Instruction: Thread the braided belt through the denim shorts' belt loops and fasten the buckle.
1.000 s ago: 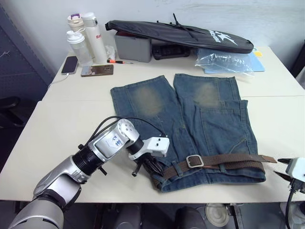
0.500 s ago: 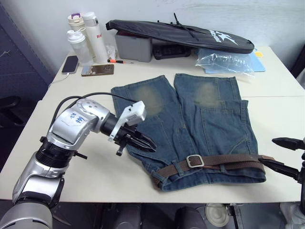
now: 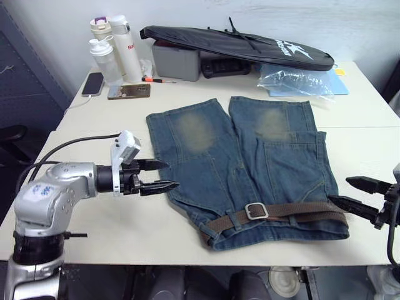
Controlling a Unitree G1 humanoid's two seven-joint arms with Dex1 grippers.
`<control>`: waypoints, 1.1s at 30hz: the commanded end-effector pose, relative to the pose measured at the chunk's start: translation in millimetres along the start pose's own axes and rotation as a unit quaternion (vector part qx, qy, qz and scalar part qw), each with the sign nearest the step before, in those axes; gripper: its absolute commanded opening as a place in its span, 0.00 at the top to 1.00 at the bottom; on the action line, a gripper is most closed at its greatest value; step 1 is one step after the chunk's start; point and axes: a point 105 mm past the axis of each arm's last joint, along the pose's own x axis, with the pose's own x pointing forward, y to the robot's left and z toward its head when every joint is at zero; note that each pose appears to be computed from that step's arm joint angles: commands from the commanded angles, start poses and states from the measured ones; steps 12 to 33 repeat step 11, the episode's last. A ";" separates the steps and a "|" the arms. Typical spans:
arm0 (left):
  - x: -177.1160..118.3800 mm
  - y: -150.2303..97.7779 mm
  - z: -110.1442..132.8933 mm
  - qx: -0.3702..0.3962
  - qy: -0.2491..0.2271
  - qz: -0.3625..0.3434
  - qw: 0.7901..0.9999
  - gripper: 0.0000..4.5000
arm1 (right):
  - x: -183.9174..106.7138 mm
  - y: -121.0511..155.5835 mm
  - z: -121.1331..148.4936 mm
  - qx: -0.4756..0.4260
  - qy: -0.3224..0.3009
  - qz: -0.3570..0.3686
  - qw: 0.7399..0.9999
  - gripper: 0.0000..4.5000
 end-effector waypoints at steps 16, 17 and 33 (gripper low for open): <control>6.2 -10.4 -37.0 0.014 -0.056 0.081 0.995 0.02 | 19.8 6.3 5.5 -0.011 -0.037 -0.028 0.999 0.00; 6.2 -10.4 -37.0 0.014 -0.056 0.081 0.995 0.02 | 19.8 6.3 5.5 -0.011 -0.037 -0.028 0.999 0.00; 6.2 -10.4 -37.0 0.014 -0.056 0.081 0.995 0.02 | 19.8 6.3 5.5 -0.011 -0.037 -0.028 0.999 0.00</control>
